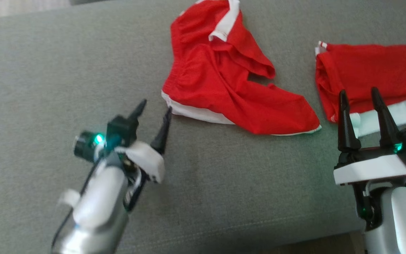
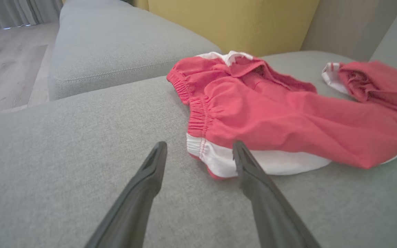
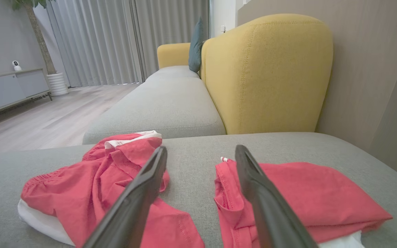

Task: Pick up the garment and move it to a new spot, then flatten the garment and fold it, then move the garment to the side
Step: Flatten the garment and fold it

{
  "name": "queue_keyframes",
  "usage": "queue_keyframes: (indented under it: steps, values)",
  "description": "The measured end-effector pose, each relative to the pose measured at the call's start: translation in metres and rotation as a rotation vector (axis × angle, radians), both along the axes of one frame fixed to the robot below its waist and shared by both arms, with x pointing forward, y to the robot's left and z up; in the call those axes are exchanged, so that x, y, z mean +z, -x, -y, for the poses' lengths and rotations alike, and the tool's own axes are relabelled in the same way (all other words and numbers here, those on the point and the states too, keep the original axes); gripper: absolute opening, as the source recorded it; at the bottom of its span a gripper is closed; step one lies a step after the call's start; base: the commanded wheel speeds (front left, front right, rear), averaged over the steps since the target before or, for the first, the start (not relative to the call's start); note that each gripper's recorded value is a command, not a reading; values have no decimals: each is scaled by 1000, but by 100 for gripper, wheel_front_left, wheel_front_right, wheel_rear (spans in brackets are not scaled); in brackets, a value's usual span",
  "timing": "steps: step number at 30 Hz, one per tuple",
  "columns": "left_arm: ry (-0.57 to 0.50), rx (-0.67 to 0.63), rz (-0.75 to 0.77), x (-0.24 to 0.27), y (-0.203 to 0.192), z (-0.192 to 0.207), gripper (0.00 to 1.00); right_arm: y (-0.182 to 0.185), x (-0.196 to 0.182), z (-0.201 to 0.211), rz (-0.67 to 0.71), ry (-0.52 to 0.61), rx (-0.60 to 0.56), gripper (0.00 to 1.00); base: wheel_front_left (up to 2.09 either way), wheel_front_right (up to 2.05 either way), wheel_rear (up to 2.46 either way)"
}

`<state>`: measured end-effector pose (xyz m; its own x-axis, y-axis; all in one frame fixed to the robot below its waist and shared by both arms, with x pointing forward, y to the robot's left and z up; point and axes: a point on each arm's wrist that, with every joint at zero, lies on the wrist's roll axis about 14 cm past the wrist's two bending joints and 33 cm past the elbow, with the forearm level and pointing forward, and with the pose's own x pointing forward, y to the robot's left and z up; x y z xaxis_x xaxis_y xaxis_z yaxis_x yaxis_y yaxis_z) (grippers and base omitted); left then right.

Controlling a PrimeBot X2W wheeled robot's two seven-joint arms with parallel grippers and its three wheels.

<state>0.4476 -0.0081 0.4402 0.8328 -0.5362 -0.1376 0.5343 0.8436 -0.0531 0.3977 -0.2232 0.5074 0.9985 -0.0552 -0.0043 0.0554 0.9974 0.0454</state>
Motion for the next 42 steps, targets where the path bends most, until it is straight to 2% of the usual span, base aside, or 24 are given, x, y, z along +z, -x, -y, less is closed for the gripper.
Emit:
queue_keyframes:
  steps: [7, 11, 18, 19, 20, 21, 22, 26, 30, 34, 35, 38, 42]
  values:
    - [-174, -129, -9, -27, -27, 10, 100, 0, -9, 9, -31, 2, -25, 100, 0, 0, 0]
    - [-202, -189, -28, -37, -30, 22, 100, 4, -14, 18, -47, 8, -52, 100, 0, 0, 0]
    - [-225, -214, -44, -47, -33, 25, 100, 7, -15, 25, -51, 9, -76, 100, 0, 0, 0]
    - [-227, -214, -47, -49, -33, 25, 85, 8, -15, 26, -52, 9, -79, 100, 0, 0, 0]
    - [-229, -213, -50, -50, -33, 25, 38, 8, -16, 27, -54, 9, -80, 100, 0, 0, 0]
    - [-230, -212, -51, -50, -34, 24, 5, 8, -18, 27, -60, 8, -81, 100, 0, 0, 0]
    - [-226, -209, -46, -49, -35, 24, 0, 9, -20, 27, -72, 6, -80, 100, 0, 0, 0]
    - [-199, -186, -36, -40, -39, 22, 0, 11, -40, 22, -157, -9, -68, 100, 0, 0, 0]
    - [-170, -165, 14, -21, -43, 21, 0, 15, -68, -2, -271, 28, 10, 100, 0, 0, 0]
    - [-158, -152, 20, -17, -37, 16, 0, 20, -91, -27, -356, 143, 108, 100, 0, 0, 0]
    - [-160, -144, 14, -19, -34, 14, 0, 27, -103, -28, -406, 201, 140, 100, 0, 0, 0]
    - [-160, -142, 13, -19, -32, 14, 0, 37, -118, -18, -475, 314, 174, 100, 0, 0, 0]
    - [-149, -148, 20, -15, -32, 18, 0, 43, -129, -15, -520, 385, 207, 100, 0, 0, 0]
